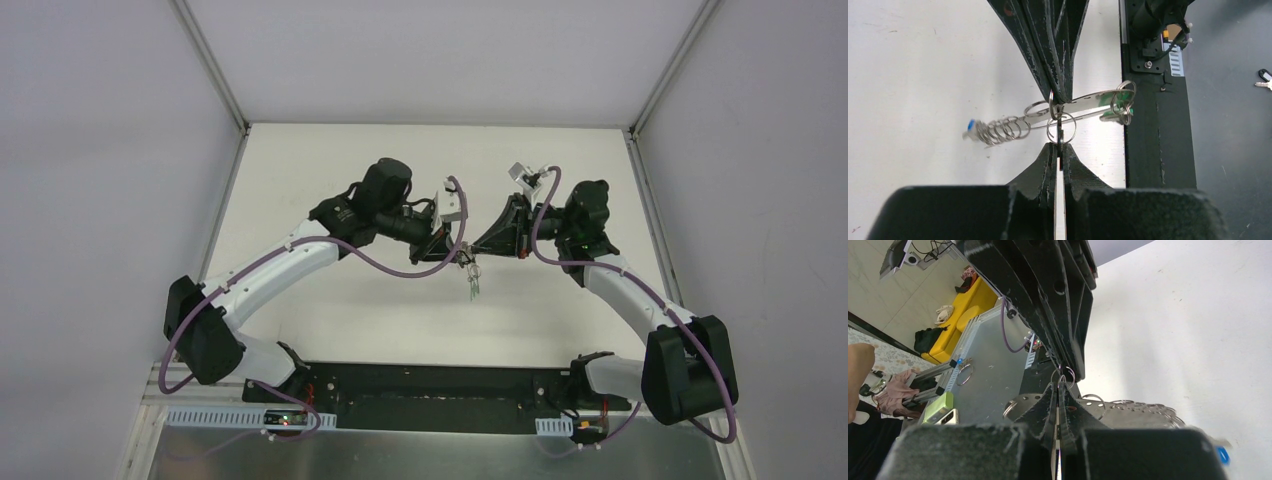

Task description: Put the keys on the keyring

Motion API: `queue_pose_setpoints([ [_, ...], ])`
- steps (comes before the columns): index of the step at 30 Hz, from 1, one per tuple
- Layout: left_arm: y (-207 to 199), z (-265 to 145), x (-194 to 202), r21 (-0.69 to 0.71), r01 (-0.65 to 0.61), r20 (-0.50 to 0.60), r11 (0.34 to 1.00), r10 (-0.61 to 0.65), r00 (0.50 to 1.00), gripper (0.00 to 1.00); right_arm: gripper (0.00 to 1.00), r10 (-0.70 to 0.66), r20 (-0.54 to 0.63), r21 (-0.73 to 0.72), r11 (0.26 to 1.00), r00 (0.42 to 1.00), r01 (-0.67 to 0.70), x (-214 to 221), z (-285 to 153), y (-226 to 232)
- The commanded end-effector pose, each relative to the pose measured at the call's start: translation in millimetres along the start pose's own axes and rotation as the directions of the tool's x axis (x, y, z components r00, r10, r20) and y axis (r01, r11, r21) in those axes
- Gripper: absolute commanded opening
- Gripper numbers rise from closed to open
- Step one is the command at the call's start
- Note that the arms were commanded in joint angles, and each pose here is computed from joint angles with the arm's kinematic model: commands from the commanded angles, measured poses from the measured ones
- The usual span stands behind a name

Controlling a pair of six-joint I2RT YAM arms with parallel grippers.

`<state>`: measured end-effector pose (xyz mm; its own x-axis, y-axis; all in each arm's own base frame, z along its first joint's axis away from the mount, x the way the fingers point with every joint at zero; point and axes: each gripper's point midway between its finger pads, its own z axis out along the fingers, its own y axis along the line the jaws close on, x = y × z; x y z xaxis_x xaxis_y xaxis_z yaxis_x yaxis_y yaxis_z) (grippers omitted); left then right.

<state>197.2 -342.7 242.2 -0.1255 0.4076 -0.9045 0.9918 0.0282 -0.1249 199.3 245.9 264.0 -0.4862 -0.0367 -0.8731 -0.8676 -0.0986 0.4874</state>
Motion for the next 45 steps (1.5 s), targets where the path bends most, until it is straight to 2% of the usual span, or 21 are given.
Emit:
queue_pose_setpoints([
  [1,-6,-14,-29,-0.021,-0.056,0.033,0.998,0.057,0.998,0.00,0.00,-0.089,-0.001,-0.016,0.996,0.996,0.089,-9,-2,10],
  [20,1,-16,-28,-0.063,-0.059,-0.025,0.996,0.057,0.998,0.00,0.00,-0.094,-0.019,-0.018,0.995,0.995,0.094,-5,-1,10],
  [30,2,-24,-9,-0.085,-0.086,-0.106,0.993,0.077,0.991,0.00,0.00,-0.115,-0.056,0.102,0.988,0.992,0.120,1,-4,-14],
  [45,4,-18,-2,-0.083,-0.068,-0.106,0.994,0.059,0.993,0.00,0.00,-0.105,-0.056,0.095,0.989,0.993,0.110,0,-3,-10],
])
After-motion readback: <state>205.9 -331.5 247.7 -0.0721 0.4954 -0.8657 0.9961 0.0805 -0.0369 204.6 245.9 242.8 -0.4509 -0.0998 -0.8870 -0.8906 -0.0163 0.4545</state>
